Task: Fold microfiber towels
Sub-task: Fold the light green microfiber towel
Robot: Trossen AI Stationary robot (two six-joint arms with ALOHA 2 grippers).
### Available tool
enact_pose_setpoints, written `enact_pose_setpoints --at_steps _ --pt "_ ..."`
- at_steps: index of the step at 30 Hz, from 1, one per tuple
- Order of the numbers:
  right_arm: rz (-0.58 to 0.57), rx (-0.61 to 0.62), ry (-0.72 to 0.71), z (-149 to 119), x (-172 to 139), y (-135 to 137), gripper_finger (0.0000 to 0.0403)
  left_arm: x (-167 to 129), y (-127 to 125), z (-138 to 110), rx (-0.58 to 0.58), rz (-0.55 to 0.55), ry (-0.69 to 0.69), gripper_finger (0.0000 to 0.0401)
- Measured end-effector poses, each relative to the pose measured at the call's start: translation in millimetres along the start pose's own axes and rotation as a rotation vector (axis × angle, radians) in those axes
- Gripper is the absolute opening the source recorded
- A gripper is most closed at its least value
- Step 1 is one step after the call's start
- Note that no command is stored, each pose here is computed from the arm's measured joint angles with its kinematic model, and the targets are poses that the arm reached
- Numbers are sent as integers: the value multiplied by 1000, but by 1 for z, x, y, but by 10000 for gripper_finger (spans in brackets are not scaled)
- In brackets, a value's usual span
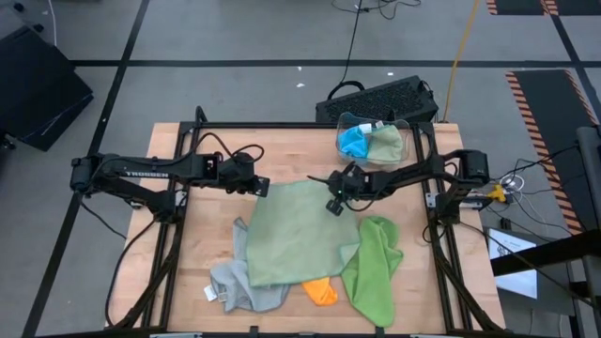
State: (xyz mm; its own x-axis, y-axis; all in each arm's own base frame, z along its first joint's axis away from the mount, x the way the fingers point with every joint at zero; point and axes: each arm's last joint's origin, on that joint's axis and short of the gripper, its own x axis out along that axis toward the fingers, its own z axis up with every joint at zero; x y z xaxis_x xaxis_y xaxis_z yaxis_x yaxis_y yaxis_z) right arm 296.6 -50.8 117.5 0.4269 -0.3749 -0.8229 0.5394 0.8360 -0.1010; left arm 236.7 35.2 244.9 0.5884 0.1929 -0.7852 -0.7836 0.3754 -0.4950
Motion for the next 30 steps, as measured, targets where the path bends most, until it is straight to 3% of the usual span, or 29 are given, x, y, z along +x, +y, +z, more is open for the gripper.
enact_pose_setpoints --at_steps 7,12,17,23,30 --pt "-42 29 4 3 3 -13 0 0 2 -1 6 20 10 0" --pt "66 64 7 8 -5 -16 0 0 8 -4 31 87 27 0" --pt "252 171 8 16 -37 -16 0 -4 12 -1 61 98 19 0" --pt "427 297 63 9 -78 10 0 -13 18 14 119 118 -78 0" --pt "417 430 182 -15 -83 46 0 -26 35 38 213 146 -166 0"
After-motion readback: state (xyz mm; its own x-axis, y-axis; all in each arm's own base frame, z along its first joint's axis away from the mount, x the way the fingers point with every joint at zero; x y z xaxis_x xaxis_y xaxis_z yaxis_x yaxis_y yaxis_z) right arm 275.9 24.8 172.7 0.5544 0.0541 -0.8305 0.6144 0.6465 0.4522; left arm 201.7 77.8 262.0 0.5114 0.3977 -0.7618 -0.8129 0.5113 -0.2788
